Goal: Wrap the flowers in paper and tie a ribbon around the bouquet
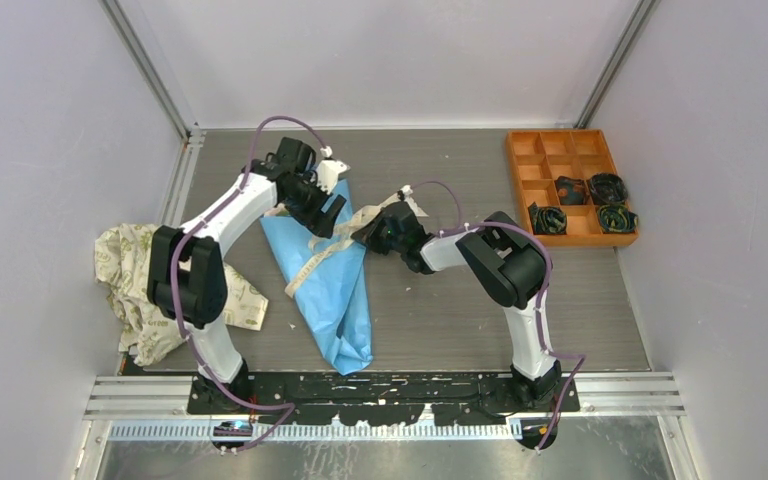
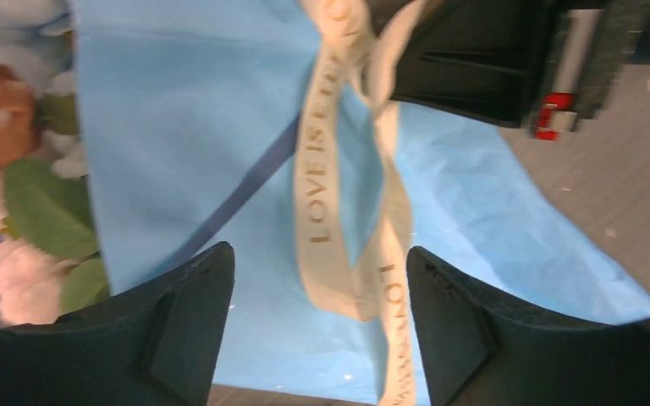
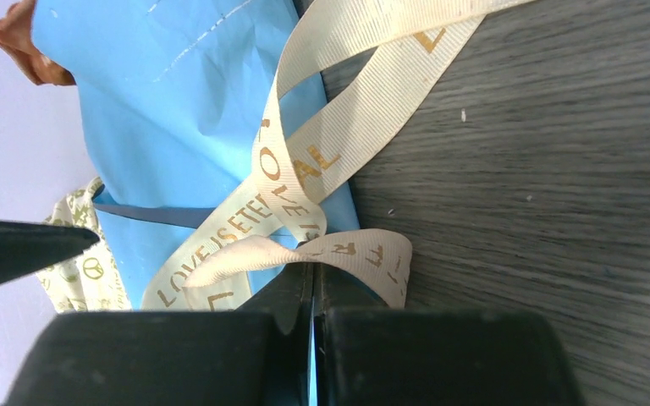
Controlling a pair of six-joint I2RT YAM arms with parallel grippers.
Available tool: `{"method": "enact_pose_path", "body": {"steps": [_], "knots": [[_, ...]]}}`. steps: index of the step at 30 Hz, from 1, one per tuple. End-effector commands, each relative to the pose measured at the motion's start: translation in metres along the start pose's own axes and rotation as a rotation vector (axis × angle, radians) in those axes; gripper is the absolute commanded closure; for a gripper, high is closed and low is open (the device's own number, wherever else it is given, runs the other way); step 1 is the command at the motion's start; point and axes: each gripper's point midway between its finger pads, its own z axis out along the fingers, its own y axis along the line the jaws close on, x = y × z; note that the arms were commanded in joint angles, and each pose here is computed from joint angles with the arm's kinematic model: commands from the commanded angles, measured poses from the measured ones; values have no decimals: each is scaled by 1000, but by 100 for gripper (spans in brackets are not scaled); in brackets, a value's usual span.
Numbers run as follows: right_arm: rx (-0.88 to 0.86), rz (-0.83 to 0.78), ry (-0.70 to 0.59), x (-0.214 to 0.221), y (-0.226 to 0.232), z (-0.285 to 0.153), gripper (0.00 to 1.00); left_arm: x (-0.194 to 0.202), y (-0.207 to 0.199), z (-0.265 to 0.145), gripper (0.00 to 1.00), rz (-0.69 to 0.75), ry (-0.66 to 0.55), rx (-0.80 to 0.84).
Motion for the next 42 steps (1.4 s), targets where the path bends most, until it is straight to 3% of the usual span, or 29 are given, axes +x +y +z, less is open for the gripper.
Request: {"method": "enact_pose_path", "body": {"steps": [1, 7, 13, 15, 18, 19, 24, 29, 33, 38, 42], "knots": [[-60, -46, -2, -8, 26, -10, 99, 5, 21, 1, 29, 29, 72, -181], [-66, -56, 1, -9, 28, -10, 99, 24, 24, 15, 32, 79, 168, -231], [-72, -74, 3, -10, 33, -12, 99, 44, 19, 24, 44, 99, 260, -189], [-74, -84, 8, -10, 35, -13, 99, 46, 23, 24, 60, 110, 265, -208], [-77, -97, 13, -12, 38, -14, 99, 45, 25, 23, 95, 123, 264, -218], [-76, -101, 16, -12, 38, -15, 99, 43, 25, 23, 99, 128, 258, -220], [-76, -93, 51, -16, 35, -27, 99, 25, 41, 9, 100, 83, 145, -281], [-19, -56, 103, -23, -1, -68, 99, 29, 85, -49, 100, -120, -23, -345], [46, 35, 62, -51, -45, -105, 99, 84, 101, -81, 100, -241, -44, -366], [96, 176, -71, -101, -92, -144, 99, 171, 122, -109, 100, -338, 39, -481], [152, 216, -194, -129, -117, -168, 99, 215, 144, -135, 100, -367, 83, -611]]}}
